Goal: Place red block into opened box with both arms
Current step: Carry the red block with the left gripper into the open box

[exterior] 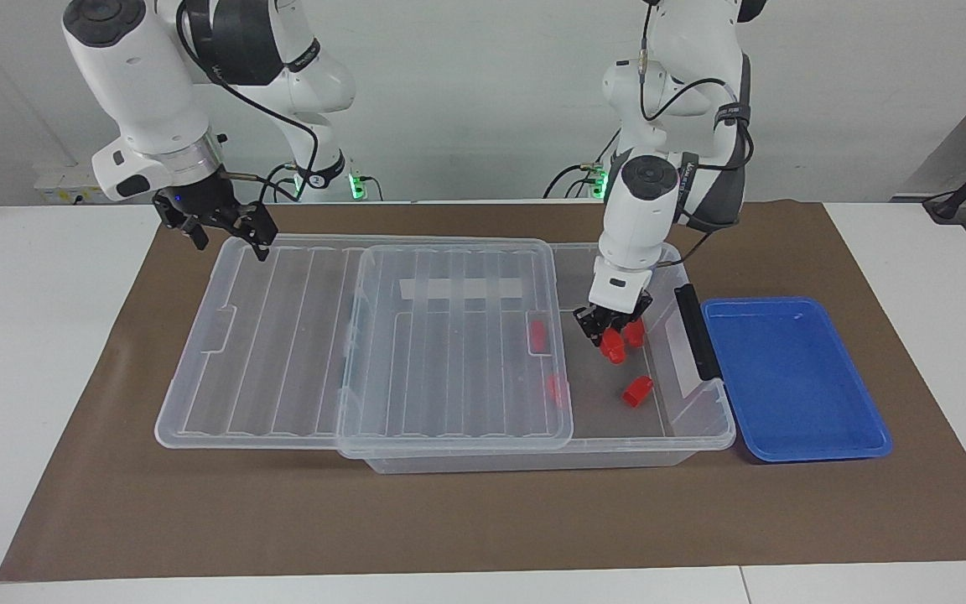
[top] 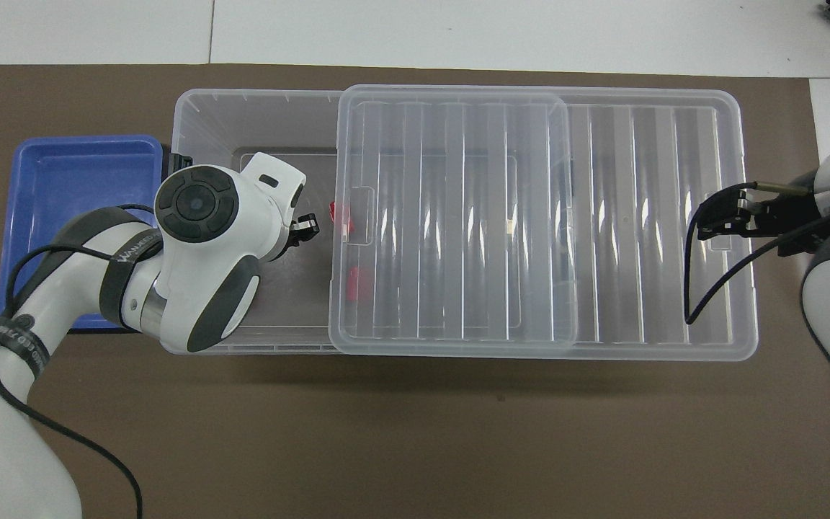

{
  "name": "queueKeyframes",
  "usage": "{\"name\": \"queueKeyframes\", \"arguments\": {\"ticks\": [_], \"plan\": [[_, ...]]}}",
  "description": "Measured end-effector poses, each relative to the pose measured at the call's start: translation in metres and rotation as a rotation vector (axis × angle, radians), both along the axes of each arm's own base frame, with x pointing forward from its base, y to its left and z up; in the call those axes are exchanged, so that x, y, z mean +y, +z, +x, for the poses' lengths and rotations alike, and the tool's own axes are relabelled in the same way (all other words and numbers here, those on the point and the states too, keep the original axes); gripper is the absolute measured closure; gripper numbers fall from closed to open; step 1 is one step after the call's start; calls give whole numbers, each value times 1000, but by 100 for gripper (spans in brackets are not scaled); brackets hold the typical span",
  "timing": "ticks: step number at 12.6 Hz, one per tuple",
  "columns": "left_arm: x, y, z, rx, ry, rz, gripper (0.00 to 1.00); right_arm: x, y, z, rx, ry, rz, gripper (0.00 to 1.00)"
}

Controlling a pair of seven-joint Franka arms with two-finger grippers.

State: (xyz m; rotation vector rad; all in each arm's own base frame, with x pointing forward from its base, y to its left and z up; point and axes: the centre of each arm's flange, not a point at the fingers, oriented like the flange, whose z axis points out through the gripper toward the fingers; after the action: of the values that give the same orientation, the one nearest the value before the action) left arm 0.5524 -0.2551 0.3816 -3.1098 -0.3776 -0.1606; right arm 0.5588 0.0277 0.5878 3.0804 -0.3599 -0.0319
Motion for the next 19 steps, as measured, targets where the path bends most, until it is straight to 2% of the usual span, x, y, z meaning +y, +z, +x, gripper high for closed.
{"name": "queueKeyframes", "arguments": {"ticks": [5,12,13,15,16,18,19], "plan": [[-8,-75,-19,18,-41,-13,66,0,0,0,0,0,0,0],[-7,-77,-18,-2,-60,-20,66,-4,-1,0,3,-8,0,0],[-7,-77,-18,0,-64,-19,62,-4,-2,0,4,-8,0,0],[-6,-79,-18,2,-65,-17,37,-5,-2,0,5,-9,0,0],[-5,-78,-17,-2,-64,-19,37,-6,-3,0,5,-10,0,0],[-4,-70,-10,-17,-56,-24,18,-7,-3,0,6,-12,0,0],[-2,-63,-5,-24,-49,-25,17,-8,-3,0,6,-15,0,0]]}}
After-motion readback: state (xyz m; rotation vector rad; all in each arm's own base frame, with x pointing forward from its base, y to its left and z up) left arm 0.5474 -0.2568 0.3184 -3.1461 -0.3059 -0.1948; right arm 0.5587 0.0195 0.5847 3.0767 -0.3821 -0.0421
